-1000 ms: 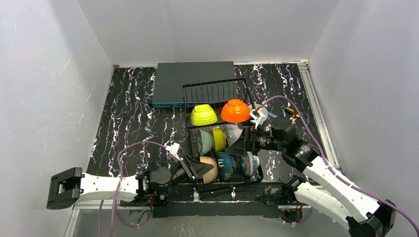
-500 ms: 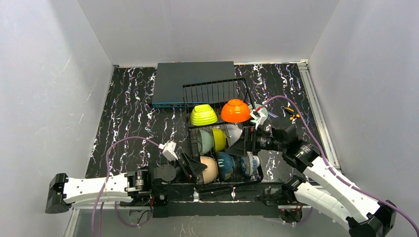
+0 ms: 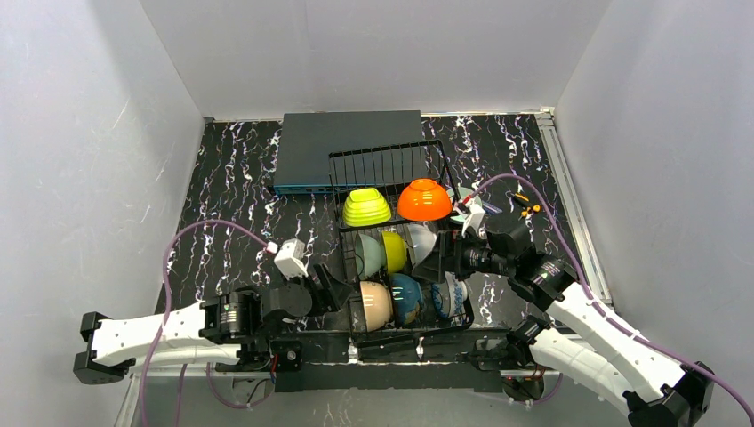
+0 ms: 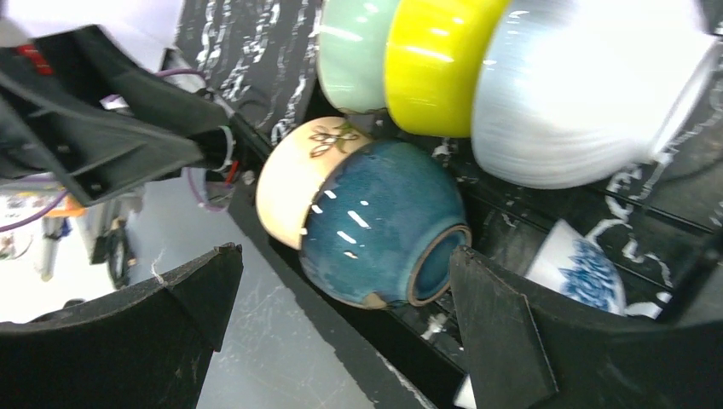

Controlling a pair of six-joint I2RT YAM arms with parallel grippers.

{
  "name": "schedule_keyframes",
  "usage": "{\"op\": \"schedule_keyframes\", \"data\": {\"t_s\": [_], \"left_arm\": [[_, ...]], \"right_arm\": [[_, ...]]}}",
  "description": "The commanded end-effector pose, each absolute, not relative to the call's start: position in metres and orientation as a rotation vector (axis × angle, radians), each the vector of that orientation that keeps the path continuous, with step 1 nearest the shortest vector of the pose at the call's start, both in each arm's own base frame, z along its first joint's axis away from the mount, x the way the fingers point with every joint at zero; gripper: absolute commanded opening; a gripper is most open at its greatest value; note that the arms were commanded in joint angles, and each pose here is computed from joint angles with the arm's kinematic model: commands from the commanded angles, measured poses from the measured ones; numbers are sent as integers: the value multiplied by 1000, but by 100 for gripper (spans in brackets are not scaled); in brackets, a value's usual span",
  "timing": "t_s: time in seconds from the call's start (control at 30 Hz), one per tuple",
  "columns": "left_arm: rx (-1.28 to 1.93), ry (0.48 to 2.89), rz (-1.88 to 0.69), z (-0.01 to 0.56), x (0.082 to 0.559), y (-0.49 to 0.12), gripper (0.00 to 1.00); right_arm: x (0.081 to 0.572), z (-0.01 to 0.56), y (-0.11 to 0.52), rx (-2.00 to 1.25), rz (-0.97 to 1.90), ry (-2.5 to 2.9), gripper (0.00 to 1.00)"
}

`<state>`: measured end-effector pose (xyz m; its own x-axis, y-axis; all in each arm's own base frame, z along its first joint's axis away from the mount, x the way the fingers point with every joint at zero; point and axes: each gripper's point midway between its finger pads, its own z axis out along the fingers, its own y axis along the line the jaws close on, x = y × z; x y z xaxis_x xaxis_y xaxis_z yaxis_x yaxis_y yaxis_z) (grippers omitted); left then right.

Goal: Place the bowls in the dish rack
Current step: Place the bowl in the dish rack, then pick up the bowl from the center of the board.

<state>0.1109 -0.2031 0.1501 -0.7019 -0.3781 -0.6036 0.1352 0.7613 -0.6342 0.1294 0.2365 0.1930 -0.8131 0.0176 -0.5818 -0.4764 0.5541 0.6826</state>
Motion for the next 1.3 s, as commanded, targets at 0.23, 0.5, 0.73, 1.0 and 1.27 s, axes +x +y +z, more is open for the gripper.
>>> {"op": "schedule_keyframes", "data": {"t_s": [0.23, 0.5, 0.73, 1.0, 1.27], "left_arm": [[-59, 2074, -457, 189, 141, -148, 86], [72, 2026, -305, 207, 161, -151, 98], [123, 2159, -350, 188, 177, -166, 98], [24, 2320, -499, 149, 189, -169, 98], [-228, 2415, -836, 124, 196, -173, 98]], "right_arm": [[171, 177, 181, -188, 726, 2267, 99], [198, 157, 154, -91, 450, 2301, 99], [217, 117, 141, -15, 330, 2390, 99], [244, 94, 118, 217, 613, 2366, 99], [307, 95, 116, 310, 723, 2333, 98]]}}
